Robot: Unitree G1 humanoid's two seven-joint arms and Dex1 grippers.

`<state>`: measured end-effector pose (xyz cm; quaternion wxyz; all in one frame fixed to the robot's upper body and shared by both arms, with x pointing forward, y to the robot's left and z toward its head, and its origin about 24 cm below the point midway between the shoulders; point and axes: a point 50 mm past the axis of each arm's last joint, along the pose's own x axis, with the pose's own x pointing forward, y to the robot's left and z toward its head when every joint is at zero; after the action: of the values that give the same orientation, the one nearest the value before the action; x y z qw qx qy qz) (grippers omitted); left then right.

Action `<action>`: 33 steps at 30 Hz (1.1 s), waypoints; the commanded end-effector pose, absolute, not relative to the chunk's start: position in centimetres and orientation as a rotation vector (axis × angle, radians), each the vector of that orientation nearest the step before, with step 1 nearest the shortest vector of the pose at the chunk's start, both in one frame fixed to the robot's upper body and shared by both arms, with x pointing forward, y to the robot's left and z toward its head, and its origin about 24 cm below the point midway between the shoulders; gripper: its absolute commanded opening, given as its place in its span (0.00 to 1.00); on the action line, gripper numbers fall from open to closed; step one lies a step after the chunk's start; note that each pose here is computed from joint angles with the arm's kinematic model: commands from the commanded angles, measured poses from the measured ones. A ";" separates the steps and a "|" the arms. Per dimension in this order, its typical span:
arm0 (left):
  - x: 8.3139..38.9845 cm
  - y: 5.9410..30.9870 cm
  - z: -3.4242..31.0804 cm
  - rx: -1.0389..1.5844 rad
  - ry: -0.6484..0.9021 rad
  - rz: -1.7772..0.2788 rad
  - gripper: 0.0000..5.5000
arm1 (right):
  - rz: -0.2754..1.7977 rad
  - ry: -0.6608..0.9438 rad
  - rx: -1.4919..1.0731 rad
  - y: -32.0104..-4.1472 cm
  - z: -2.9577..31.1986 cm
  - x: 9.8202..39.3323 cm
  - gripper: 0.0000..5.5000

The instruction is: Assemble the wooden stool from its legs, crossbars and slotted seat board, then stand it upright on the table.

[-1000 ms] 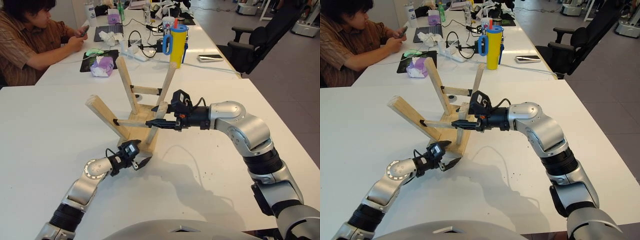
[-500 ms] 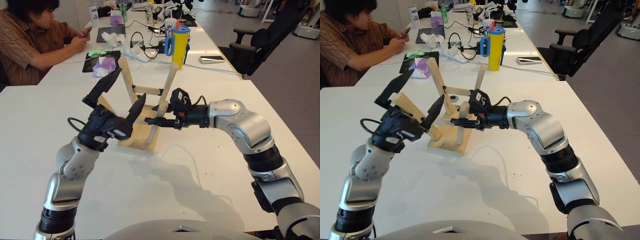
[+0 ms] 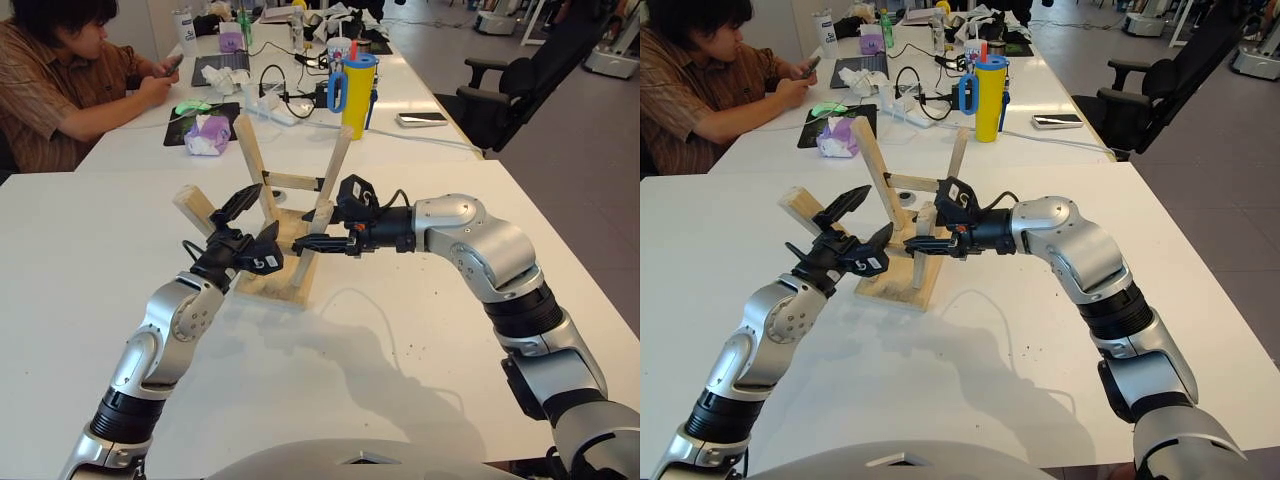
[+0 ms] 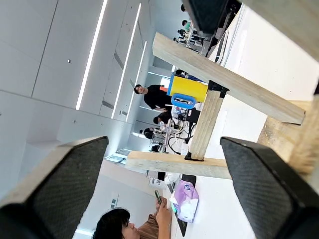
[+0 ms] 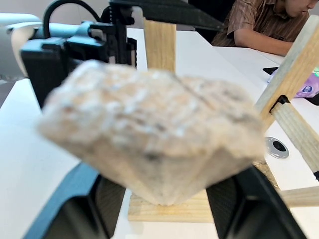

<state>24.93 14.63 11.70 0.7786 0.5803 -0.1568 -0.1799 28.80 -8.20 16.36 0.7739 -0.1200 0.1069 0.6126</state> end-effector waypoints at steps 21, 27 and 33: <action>17.5 17.8 4.8 0.660 -0.158 -0.542 0.76 | 1.143 -0.315 0.116 -10.3 23.1 28.2 0.56; 19.1 18.1 3.1 0.514 -0.037 -0.498 0.76 | 1.134 -0.574 0.351 -11.5 30.0 27.5 0.40; 19.2 17.9 1.9 0.492 0.034 -0.491 0.76 | 1.132 -0.474 0.386 -9.0 28.7 27.4 0.30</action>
<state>19.22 17.97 2.44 0.9418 0.2374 -0.0024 -0.2379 27.25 -10.81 31.00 0.7855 0.1805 -0.2804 0.5213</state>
